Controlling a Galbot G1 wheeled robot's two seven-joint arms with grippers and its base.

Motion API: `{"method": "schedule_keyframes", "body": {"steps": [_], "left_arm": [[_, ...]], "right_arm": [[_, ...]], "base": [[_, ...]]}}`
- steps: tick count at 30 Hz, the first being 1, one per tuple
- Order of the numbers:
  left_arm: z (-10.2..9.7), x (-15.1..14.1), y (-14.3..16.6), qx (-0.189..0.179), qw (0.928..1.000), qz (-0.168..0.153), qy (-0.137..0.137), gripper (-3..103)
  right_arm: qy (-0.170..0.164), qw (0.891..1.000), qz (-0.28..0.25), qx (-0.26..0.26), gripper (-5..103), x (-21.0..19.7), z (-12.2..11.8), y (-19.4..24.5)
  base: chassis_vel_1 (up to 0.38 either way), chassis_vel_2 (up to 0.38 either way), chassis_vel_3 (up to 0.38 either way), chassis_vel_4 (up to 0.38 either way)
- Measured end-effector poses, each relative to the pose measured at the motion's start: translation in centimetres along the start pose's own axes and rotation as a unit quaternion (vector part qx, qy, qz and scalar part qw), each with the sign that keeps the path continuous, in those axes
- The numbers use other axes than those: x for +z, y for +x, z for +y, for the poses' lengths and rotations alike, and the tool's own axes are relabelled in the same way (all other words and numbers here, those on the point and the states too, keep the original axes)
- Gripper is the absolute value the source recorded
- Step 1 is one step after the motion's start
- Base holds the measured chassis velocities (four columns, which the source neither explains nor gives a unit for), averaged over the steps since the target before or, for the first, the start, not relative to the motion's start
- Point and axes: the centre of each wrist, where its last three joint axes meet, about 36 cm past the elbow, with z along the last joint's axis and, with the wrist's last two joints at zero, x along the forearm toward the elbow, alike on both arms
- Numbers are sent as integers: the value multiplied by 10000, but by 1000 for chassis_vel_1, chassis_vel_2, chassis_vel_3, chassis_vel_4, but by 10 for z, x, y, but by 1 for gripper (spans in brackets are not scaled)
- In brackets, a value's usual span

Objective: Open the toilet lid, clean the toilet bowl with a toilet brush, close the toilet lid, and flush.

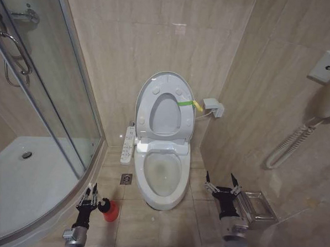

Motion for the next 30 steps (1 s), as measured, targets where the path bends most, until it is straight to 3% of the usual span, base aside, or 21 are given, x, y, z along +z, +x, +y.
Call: {"method": "schedule_keyframes", "body": {"steps": [13, 30], "left_arm": [[-3, 24, -32, 54, 10000, -10, -11, 21], [-6, 55, -37, 144, 9998, 148, -72, 21]], "right_arm": [[0, 10000, 0, 0, 100, 0, 0, 0], [0, 10000, 0, 0, 100, 0, 0, 0]], "base": [[0, 0, 0, 0], [0, 0, 0, 0]]}}
